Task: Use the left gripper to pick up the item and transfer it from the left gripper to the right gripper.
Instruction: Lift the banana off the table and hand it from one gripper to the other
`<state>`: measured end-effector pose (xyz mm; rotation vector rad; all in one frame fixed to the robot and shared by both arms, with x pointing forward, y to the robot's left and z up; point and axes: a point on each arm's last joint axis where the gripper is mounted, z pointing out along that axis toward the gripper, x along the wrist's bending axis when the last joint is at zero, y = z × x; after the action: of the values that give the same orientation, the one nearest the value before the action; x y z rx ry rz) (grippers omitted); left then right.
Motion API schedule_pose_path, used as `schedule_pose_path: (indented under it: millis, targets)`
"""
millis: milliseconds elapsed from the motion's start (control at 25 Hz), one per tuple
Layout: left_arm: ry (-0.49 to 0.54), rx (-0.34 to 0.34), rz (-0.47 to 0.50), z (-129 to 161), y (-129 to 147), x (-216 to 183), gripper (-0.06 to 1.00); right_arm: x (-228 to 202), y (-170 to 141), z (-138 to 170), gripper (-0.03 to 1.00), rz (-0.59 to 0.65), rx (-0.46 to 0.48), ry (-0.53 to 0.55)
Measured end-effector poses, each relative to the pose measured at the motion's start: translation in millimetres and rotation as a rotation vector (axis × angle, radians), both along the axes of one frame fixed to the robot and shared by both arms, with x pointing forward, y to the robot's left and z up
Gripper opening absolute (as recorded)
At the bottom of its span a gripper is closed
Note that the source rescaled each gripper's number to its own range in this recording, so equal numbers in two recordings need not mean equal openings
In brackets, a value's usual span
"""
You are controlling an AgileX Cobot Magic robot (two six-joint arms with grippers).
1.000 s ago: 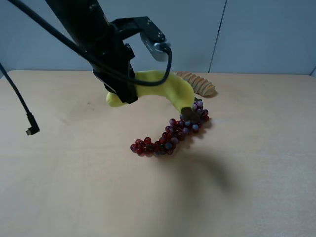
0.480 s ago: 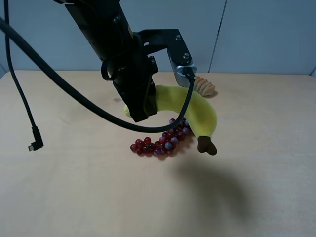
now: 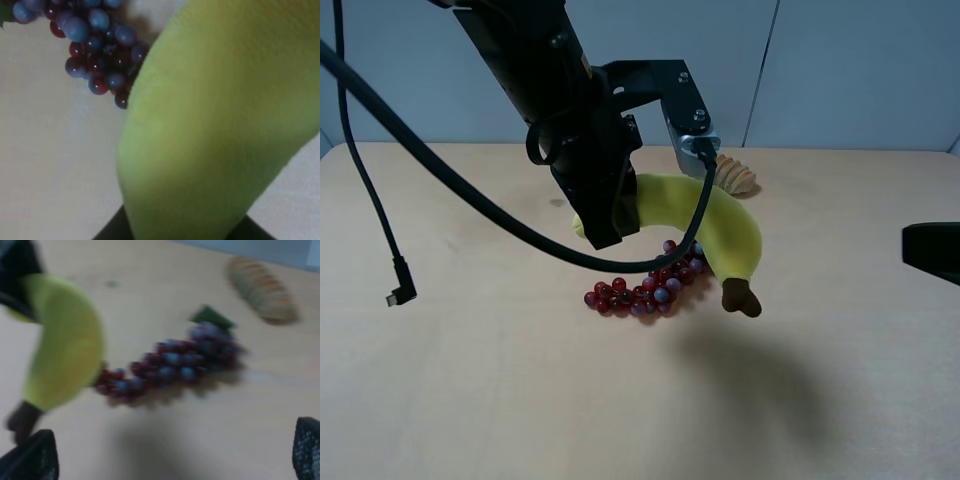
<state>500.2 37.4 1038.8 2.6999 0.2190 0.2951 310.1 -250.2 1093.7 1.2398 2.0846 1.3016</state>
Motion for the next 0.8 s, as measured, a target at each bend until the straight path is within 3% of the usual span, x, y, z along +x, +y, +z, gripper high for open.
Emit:
schedule_pose_path:
  millis: [360,800]
  targets:
    - [-0.003,-0.003,0.001,0.2,-0.2,0.3,0.00,28.8,40.7,-12.0,1.00,0.296,-0.039,0.037]
    - [-0.005,-0.005,0.001,0.3,-0.3,0.5,0.00,59.5,83.4,-23.4,1.00,0.382,-0.061,0.105]
